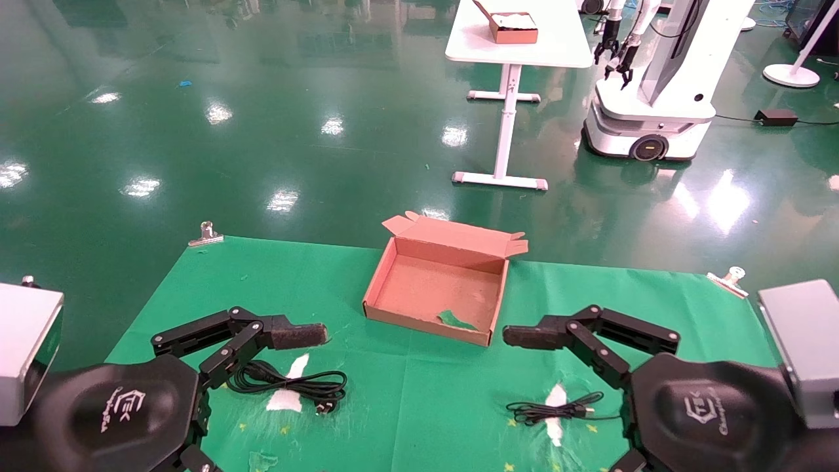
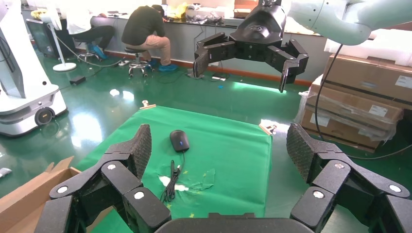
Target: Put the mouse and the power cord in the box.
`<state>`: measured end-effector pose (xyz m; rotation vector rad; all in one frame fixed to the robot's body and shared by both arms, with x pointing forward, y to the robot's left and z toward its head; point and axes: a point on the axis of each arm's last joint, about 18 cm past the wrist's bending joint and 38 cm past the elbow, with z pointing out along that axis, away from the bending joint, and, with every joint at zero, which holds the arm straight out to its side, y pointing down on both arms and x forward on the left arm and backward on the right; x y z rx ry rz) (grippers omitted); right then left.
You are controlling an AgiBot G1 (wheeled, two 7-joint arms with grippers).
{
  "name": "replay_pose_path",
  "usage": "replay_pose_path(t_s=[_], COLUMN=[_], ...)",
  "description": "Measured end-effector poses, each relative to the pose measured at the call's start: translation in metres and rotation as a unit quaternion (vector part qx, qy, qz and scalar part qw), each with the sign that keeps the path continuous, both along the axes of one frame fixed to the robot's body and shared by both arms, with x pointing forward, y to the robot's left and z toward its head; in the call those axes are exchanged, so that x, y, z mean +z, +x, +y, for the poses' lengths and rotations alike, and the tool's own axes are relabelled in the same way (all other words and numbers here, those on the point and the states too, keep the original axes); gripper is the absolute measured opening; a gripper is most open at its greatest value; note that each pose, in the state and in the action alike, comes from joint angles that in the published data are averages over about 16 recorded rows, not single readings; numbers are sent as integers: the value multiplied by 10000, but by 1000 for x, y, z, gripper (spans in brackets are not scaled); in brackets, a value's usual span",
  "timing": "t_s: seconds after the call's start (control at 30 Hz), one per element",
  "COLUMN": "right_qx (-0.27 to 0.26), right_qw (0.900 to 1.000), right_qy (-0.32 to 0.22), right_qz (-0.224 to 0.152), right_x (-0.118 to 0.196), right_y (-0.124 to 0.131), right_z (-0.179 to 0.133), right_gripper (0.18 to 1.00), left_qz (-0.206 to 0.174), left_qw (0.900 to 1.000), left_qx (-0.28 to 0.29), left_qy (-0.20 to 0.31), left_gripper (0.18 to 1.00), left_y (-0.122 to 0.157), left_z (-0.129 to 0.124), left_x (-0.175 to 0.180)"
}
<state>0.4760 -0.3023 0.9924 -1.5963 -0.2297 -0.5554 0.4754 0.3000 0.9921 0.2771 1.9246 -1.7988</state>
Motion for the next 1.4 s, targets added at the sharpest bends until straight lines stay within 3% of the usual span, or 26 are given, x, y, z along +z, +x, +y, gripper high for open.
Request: replay_pose_path(t_s=[0.5, 0.83, 1.1, 1.4], right_qx=[-58, -492, -1377, -2110], right_qw=[10000, 9971, 9799, 9379], right_qy=[-44, -577, -1444, -2731], right_qz=[21, 36, -70, -356], right_x=[-4, -25, -50, -80], right_y=[3, 30, 81, 149], right_z=[-3, -22, -57, -78], right_gripper=[1001, 1001, 1001, 1001], left_qz=[-48, -225, -504, -719], left_qw=[9998, 9920, 9619, 9131], left_qx=[61, 467, 1133, 1889], left_qy=[186, 1149, 2437, 3541], left_gripper=[1000, 1000, 1000, 1000], left_y=[7, 46, 106, 177], left_z=[-2, -2, 7, 17], left_x=[-2, -11, -19, -31])
